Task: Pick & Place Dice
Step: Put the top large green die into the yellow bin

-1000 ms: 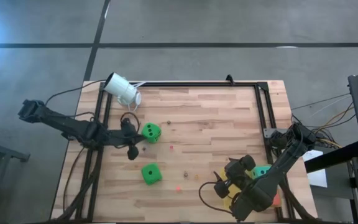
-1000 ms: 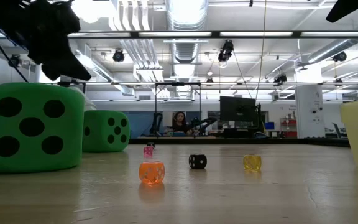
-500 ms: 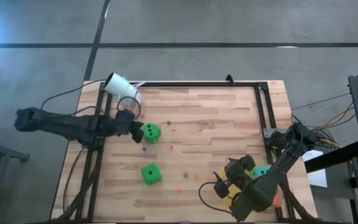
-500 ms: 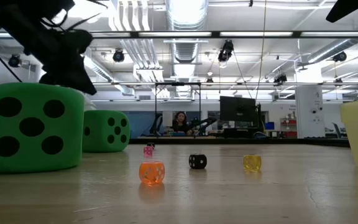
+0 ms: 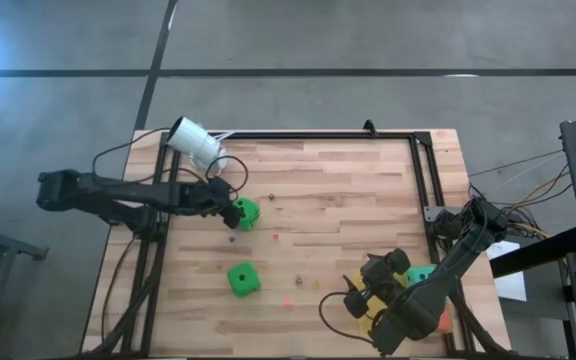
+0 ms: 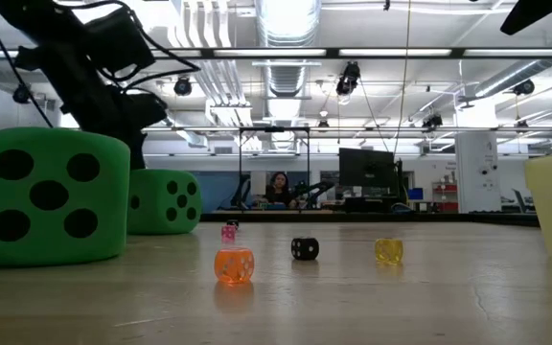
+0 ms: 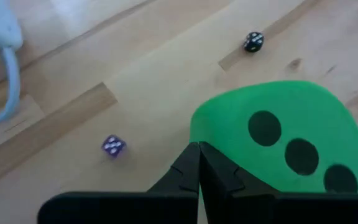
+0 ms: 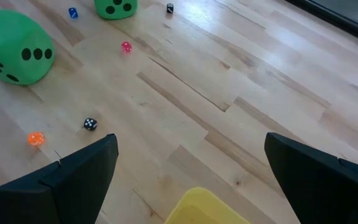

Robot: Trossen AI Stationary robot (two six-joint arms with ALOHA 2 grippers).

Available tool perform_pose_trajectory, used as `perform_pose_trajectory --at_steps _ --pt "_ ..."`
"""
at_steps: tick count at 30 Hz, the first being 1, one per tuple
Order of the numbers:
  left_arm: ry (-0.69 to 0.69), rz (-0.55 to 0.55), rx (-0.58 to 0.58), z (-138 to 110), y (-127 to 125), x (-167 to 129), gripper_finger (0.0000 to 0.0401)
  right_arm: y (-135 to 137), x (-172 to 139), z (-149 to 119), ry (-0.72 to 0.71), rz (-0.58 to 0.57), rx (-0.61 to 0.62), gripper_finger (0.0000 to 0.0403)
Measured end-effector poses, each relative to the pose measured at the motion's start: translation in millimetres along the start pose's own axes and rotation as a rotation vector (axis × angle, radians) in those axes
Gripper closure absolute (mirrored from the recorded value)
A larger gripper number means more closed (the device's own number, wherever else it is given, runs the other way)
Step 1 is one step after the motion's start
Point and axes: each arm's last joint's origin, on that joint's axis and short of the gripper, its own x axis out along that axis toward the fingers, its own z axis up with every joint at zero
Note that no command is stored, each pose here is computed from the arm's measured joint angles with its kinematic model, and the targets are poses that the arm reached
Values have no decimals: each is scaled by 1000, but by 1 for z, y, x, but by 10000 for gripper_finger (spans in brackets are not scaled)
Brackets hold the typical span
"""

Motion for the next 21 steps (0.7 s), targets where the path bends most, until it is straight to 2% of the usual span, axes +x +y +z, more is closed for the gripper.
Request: perform_pose_trajectory --at_steps 11,21 --pt "20 -143 -39 5 -24 27 395 1 0 0 1 11 -21 3" --pt "75 -153 8 24 -58 58 395 2 0 0 1 14 -18 3"
